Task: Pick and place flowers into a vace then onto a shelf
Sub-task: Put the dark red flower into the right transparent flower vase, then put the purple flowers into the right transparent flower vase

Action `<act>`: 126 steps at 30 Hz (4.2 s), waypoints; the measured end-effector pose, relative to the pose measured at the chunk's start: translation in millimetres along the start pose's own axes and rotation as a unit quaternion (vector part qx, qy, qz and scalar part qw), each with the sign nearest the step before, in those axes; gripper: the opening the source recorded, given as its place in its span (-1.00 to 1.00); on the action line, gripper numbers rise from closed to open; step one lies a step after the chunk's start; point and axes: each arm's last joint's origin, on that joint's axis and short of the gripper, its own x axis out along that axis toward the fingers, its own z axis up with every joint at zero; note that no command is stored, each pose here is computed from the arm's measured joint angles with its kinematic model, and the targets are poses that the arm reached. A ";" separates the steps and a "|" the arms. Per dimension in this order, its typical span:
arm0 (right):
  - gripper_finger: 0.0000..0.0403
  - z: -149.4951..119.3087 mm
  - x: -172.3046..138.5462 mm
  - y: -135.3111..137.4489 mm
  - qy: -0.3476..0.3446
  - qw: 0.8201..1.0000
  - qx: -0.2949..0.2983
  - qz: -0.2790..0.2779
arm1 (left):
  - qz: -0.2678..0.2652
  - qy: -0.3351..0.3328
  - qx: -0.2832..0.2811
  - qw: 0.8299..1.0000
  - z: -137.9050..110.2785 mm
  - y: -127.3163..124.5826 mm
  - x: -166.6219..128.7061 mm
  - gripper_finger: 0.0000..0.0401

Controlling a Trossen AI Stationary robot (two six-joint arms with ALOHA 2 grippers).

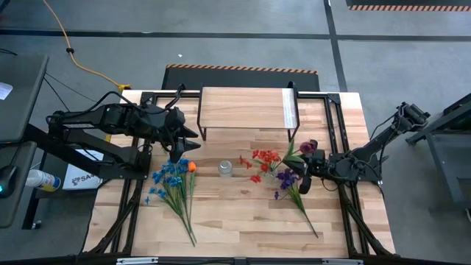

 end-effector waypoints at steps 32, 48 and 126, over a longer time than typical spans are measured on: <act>-0.59 8.4 -9.5 -6.4 0.018 0.997 0.059 0.046 | 0.000 0.000 0.013 1.000 0.0 0.1 0.0 0.26; -0.49 0.8 -9.9 -8.0 0.055 0.993 0.090 0.049 | 0.000 0.000 0.013 1.000 0.0 0.0 0.0 0.26; -0.30 -15.0 -82.8 -14.3 0.446 0.768 0.431 0.160 | -0.119 0.123 0.000 0.985 -26.7 -27.5 -7.0 0.26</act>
